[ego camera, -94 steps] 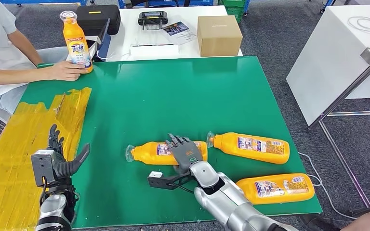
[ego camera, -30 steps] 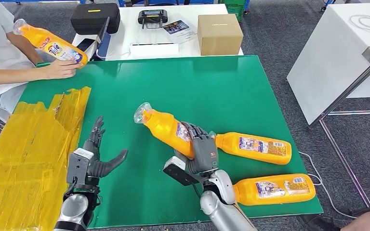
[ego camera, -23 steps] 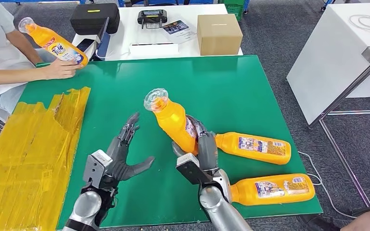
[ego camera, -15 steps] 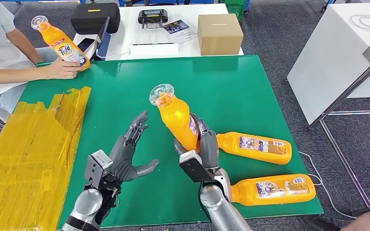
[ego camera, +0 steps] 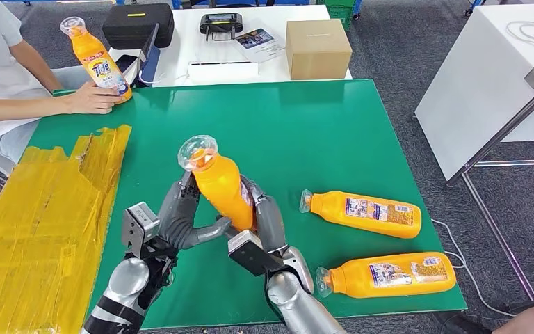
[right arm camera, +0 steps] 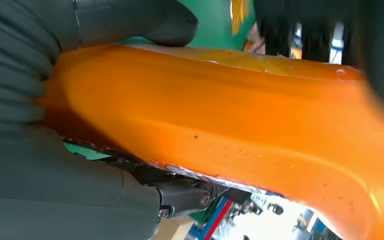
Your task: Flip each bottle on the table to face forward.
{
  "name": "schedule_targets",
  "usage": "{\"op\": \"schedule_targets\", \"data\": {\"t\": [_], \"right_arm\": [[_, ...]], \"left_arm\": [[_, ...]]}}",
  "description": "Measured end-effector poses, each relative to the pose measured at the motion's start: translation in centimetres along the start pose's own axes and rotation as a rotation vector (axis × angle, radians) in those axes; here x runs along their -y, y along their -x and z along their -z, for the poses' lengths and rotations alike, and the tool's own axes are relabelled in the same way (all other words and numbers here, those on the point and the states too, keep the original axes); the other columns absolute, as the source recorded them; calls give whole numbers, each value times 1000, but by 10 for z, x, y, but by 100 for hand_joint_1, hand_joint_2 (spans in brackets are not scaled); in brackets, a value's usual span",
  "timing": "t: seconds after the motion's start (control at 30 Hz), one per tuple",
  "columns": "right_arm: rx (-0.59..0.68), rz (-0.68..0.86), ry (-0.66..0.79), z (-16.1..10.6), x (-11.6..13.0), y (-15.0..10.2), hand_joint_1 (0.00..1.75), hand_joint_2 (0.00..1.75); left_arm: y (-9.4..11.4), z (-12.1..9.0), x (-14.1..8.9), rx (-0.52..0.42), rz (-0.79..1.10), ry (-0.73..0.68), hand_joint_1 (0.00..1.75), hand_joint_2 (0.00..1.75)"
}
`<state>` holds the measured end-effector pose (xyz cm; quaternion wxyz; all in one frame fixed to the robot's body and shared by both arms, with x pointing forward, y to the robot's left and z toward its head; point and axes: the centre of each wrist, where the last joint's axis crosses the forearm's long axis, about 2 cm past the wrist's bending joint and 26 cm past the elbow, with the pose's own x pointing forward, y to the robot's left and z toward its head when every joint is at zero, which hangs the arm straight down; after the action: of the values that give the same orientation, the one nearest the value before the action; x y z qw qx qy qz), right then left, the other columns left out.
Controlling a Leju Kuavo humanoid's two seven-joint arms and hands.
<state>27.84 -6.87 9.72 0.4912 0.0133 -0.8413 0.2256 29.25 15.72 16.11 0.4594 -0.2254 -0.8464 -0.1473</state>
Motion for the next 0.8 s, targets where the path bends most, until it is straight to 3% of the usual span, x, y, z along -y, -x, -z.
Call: {"op": "schedule_targets", "data": {"t": [0.37,0.4,0.5,0.53,0.8], "right_arm": [[68,-156,-83,-4,-22,-8,175,175],[68,-160,-88,-4,-23,-9,175,175],[59,-165,-99,-4,-26,-9,175,175],[55,-164,-100,-5,-27,-9,175,175],[46,-159,-110,-6,-31,-8,175,175]], "left_arm": [[8,-2,-8,-49,83,-78,0,175],[9,-2,-8,-53,85,-81,17,175],[11,-4,-9,-60,77,-96,147,175],[12,-5,-9,-62,73,-105,175,175],[15,-11,-10,-74,62,-155,175,175]]}}
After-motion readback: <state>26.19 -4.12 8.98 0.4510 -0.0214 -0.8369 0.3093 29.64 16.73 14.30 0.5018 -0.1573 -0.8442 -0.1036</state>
